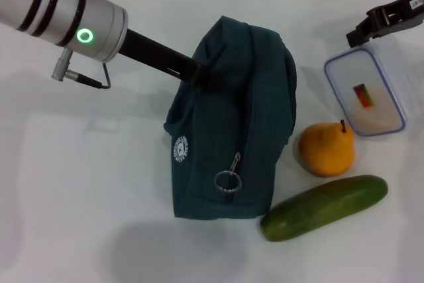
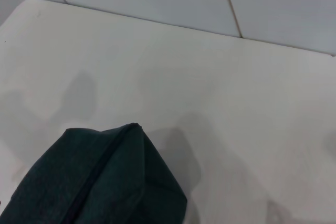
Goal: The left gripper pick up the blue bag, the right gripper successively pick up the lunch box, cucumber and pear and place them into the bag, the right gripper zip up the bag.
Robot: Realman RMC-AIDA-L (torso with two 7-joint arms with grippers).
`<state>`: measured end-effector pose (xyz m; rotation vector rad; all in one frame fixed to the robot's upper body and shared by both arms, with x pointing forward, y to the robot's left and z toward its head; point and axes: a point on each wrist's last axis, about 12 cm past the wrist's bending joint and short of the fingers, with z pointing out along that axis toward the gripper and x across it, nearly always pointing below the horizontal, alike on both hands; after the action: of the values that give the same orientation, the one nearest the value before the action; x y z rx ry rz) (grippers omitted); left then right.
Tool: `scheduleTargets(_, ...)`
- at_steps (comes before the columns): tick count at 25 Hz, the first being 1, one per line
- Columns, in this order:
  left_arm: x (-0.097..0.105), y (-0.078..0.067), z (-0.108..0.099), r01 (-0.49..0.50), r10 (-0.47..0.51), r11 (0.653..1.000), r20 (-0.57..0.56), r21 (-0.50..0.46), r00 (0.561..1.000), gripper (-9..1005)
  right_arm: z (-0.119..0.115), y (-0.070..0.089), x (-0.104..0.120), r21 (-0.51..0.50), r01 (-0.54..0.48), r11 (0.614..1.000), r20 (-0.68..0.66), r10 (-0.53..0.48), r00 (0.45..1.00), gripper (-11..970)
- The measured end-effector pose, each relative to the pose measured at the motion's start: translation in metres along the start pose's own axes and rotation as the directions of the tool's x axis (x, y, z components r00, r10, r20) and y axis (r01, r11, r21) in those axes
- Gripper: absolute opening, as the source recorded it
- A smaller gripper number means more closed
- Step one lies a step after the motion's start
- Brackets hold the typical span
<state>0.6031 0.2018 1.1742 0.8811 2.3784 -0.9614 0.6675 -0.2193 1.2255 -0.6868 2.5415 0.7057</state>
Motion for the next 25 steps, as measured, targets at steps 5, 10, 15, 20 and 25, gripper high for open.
scheduleTargets(5,0.000,0.000,0.000,-0.001,0.001,1.000,0.000,0.000,1.000,44,-0.001,-0.003,0.003,0.001,-0.009,1.000,0.002,0.009,1.000,53)
scheduleTargets(10,0.000,0.000,0.000,-0.002,0.002,1.000,0.000,0.000,1.000,44,-0.004,-0.005,0.006,-0.006,-0.016,1.000,0.006,0.016,1.000,28)
scheduleTargets(15,-0.001,-0.001,0.000,0.000,0.000,1.000,0.000,0.001,1.000,44,-0.008,-0.010,0.010,-0.025,-0.036,0.999,0.031,0.036,0.999,22)
scheduleTargets(20,-0.001,0.000,0.000,0.003,-0.003,1.000,0.000,0.001,1.000,44,-0.020,-0.023,0.021,-0.090,-0.101,0.991,0.103,0.110,0.988,22)
scheduleTargets(25,0.000,0.000,0.000,0.004,-0.004,1.000,0.001,0.001,1.000,44,-0.031,-0.042,0.047,-0.172,-0.198,0.965,0.186,0.230,0.955,22)
